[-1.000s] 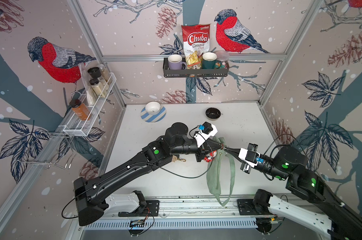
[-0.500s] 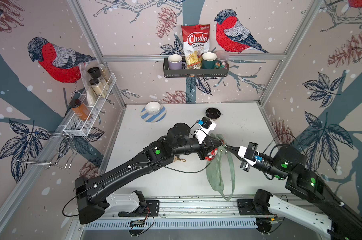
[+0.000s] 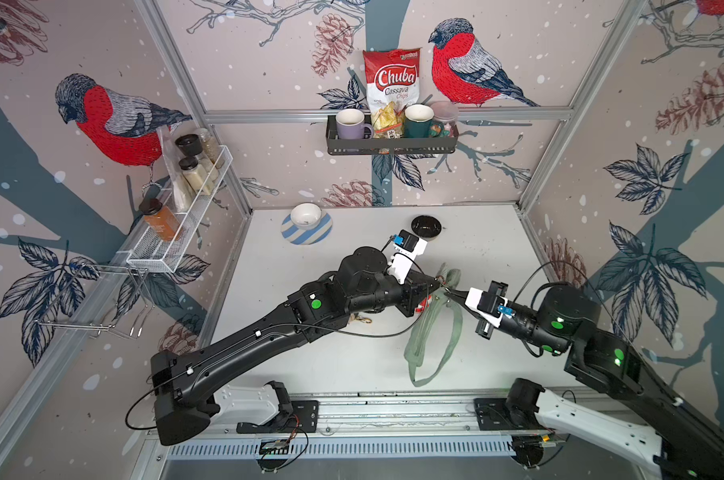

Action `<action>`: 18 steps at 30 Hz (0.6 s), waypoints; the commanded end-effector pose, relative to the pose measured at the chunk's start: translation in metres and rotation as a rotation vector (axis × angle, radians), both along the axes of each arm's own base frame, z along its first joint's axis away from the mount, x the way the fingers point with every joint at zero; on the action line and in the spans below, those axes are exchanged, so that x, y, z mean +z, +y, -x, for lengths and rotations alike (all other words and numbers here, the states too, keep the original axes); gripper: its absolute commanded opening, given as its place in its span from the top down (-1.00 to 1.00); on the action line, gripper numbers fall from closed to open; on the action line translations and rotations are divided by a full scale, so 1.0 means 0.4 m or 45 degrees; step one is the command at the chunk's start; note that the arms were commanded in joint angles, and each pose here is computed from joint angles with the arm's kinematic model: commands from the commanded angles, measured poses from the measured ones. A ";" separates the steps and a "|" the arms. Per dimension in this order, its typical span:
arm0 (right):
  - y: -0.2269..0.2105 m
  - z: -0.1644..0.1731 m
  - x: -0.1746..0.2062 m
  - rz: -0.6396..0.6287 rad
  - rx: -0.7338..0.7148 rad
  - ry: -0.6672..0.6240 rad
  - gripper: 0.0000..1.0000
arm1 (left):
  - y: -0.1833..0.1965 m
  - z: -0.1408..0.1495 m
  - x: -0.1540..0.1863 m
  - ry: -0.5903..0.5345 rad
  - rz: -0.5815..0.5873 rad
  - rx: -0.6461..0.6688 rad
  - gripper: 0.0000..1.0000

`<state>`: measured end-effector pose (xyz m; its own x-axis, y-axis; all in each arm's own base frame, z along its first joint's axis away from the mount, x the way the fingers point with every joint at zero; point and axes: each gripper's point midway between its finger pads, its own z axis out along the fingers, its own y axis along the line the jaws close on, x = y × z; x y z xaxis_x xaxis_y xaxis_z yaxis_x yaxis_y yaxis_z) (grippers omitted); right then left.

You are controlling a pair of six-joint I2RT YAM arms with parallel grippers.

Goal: Remove the decoration from the bag
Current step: Remove the decoration item from the bag.

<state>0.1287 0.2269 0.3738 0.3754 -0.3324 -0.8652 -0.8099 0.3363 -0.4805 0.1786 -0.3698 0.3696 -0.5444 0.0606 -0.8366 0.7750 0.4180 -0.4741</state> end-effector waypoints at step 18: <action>0.013 -0.052 -0.080 0.088 -0.102 0.081 1.00 | -0.001 -0.050 0.064 -0.060 0.117 0.171 1.00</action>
<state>0.1482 0.2330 0.3311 0.2830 -0.4578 -0.8428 -0.8216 0.3377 -0.4593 0.1948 -0.3722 0.3879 -0.5292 -0.0610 -0.8463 0.7350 0.4655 -0.4931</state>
